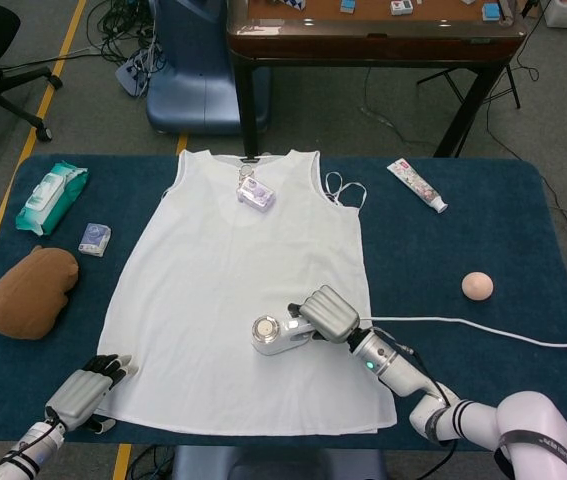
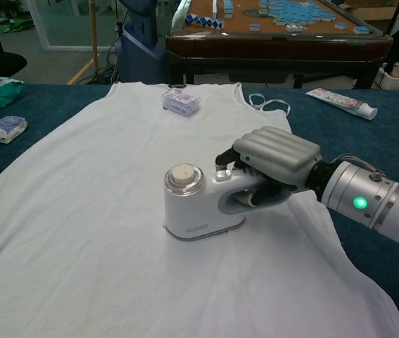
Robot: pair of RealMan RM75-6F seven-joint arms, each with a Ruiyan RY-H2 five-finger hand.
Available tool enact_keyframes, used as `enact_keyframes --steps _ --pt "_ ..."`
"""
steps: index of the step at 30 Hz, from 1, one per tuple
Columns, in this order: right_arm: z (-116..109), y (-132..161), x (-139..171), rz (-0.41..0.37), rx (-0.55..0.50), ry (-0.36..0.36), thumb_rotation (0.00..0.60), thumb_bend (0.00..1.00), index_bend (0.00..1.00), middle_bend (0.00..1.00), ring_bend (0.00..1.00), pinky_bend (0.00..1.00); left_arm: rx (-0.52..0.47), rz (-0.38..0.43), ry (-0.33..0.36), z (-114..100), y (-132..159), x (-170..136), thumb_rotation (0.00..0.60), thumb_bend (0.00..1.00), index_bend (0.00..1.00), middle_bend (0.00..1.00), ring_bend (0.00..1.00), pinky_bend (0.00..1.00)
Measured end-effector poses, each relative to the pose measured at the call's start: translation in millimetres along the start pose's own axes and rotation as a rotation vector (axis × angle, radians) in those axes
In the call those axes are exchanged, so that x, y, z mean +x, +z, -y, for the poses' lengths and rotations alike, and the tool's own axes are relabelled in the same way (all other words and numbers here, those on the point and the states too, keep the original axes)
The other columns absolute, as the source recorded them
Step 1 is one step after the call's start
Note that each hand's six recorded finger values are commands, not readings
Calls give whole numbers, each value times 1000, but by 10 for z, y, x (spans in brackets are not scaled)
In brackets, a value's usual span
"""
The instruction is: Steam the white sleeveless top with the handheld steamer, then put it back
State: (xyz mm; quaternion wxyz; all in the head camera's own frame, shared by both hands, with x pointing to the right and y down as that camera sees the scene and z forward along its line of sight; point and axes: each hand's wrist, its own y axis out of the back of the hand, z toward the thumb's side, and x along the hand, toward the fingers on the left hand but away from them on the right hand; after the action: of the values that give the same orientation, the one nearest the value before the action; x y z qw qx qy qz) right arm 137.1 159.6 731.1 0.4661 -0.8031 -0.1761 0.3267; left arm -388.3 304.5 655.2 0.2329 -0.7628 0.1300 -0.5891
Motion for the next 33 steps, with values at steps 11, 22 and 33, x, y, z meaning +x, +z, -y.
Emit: enact_keyframes --steps 11,22,33 --pt "134 358 -49 -95 2 40 600 532 714 843 826 804 -1 -4 8 -9 -19 -36 572 168 143 62 20 31" --pt "165 579 1 -184 31 58 600 531 714 843 826 804 -3 1 11 -7 -4 -43 572 168 143 62 19 31" --pt "145 409 -101 -134 74 35 600 531 714 843 826 804 -6 2 15 -11 2 -55 572 167 143 62 19 31"
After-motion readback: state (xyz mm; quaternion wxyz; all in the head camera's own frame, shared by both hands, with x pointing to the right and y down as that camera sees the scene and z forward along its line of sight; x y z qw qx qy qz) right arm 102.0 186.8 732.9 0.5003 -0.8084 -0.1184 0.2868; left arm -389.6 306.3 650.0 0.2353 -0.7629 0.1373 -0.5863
